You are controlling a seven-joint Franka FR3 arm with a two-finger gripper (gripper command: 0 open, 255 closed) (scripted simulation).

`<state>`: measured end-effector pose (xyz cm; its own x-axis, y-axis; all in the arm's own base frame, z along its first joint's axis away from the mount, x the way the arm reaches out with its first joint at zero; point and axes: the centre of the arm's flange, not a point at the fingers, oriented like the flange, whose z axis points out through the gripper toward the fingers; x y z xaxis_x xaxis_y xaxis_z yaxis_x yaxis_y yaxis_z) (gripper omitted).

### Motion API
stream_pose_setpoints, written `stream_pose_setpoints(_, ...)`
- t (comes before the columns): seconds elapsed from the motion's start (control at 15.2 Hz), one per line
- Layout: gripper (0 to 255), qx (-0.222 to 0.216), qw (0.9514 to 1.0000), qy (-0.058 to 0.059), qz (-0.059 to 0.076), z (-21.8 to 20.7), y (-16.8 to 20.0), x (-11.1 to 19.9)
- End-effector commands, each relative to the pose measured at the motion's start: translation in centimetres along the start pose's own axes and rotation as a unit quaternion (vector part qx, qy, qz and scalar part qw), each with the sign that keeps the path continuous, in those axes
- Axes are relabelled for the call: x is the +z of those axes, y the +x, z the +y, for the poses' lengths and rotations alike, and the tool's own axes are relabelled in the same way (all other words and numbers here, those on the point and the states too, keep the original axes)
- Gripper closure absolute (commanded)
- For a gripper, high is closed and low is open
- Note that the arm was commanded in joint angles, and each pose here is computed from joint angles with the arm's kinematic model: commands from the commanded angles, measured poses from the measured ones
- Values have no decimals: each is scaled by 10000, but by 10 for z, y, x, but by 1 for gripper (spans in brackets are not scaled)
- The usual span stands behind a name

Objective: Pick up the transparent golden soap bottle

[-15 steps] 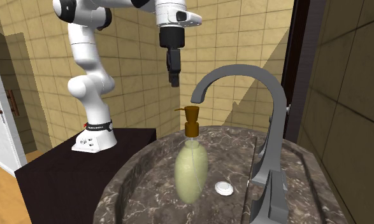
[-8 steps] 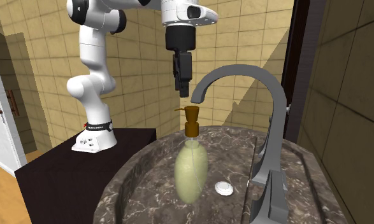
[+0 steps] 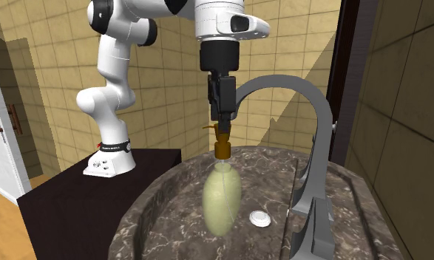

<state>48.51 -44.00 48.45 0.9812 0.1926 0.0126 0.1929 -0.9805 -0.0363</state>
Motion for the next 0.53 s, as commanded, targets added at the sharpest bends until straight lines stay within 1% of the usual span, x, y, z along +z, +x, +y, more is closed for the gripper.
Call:
stream_pose_setpoints(0.0, 0, -1, 10000, -3, 3, 2, -1, 10)
stream_pose_setpoints(0.13, 0, -1, 10000, -3, 3, 2, -1, 20)
stream_pose_setpoints(0.26, 0, -1, 10000, -3, 3, 2, -1, 23)
stream_pose_setpoints(0.33, 255, -1, 10000, -3, 3, 3, -1, 23)
stream_pose_setpoints(0.46, 255, -1, 10000, -3, 2, 3, -1, 23)
